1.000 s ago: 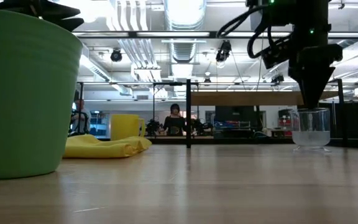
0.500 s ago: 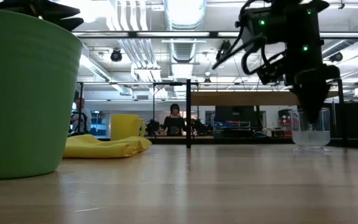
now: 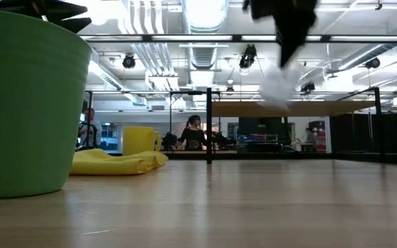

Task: Stack small to large cups/mugs on shelf
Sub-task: Put the transparent mug on the shelf

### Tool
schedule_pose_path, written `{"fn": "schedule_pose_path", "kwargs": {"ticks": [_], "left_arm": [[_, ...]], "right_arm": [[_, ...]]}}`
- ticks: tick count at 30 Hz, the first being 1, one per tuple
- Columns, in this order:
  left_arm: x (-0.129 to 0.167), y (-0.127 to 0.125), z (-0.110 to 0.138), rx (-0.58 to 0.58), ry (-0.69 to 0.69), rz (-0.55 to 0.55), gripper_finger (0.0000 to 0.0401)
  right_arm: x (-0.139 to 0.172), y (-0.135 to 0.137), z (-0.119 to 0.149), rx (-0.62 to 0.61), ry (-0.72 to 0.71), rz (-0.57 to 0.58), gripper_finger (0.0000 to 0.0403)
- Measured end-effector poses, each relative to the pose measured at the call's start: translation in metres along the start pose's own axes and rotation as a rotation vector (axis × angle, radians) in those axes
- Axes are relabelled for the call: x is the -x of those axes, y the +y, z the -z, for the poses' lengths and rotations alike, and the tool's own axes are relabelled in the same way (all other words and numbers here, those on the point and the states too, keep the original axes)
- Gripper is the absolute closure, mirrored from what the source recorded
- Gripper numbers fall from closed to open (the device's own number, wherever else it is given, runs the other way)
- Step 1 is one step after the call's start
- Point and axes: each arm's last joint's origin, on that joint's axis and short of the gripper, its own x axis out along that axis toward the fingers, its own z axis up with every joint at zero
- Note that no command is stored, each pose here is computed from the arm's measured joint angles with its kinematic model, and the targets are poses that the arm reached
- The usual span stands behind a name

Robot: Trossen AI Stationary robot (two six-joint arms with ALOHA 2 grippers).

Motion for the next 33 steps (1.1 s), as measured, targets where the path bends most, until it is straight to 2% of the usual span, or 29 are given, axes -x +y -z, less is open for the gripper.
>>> {"fn": "schedule_pose_path", "kwargs": {"ticks": [7,11,14,17,22,33], "left_arm": [[0.0,0.0,-0.002,0.01,-0.019,0.004,0.0312],[0.0,0.0,-0.003,0.014,-0.027,0.006,0.0312],[0.0,0.0,-0.003,0.015,-0.028,0.006,0.0312],[0.001,0.0,-0.003,0.015,-0.027,0.008,0.0312],[0.0,0.0,-0.001,0.01,-0.018,0.009,0.0312],[0.0,0.0,-0.001,0.008,-0.017,0.011,0.0312]], "right_arm": [[0.054,-0.016,-0.047,0.052,-0.221,0.023,0.0394],[0.063,-0.036,-0.062,0.049,-0.162,0.099,0.0394],[0.059,-0.052,-0.07,0.044,-0.041,0.199,0.0394],[0.049,-0.065,-0.08,0.034,0.044,0.225,0.0394],[0.028,-0.077,-0.1,0.062,0.057,0.235,0.0394],[-0.004,-0.09,-0.12,0.066,0.122,0.206,0.0394]]}}
